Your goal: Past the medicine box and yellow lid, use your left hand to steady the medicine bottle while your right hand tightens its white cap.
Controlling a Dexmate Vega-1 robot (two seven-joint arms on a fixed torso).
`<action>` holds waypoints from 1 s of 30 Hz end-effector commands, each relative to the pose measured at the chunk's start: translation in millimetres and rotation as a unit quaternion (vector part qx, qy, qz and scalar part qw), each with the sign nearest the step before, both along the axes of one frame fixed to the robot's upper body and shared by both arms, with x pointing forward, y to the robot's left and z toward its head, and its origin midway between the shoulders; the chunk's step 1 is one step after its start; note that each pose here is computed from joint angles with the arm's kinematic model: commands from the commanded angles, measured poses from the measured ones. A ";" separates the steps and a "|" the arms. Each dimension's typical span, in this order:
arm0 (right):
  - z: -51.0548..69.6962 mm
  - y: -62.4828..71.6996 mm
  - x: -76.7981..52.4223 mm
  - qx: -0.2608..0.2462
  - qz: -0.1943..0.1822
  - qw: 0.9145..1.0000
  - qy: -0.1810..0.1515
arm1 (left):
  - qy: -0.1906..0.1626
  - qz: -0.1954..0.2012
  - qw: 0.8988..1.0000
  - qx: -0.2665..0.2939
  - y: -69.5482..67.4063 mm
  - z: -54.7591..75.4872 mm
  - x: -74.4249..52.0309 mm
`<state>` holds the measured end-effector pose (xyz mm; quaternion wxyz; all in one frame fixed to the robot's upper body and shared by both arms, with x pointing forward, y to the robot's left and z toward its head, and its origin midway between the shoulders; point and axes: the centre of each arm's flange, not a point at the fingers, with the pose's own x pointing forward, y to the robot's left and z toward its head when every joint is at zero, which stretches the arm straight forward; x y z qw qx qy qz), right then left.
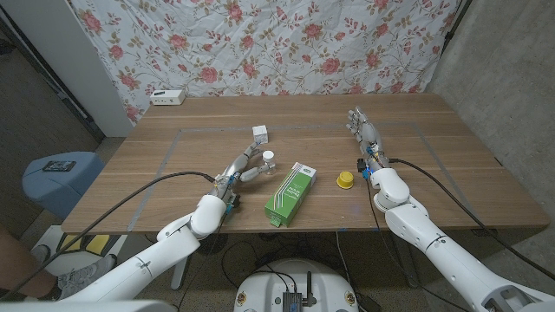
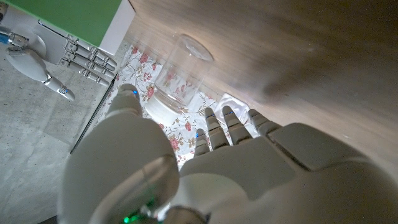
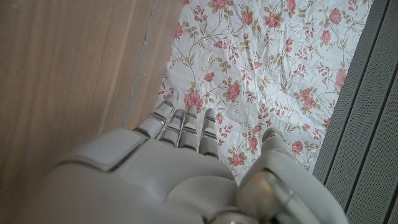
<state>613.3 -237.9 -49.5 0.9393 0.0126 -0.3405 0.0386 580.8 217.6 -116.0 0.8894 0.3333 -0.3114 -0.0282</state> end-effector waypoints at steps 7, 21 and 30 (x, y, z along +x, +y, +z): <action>-8.2 1.4 -9.7 0.000 -0.012 1.000 0.003 | 0.013 -0.058 0.997 -0.039 -0.6 7.2 -12.4; -12.5 5.0 -16.5 0.000 -0.016 1.000 0.000 | -0.017 -0.079 0.995 -0.054 -3.1 28.0 -22.1; -9.5 5.8 -22.1 -0.007 -0.016 1.000 -0.002 | -0.019 -0.083 0.994 -0.066 -0.9 36.4 -26.2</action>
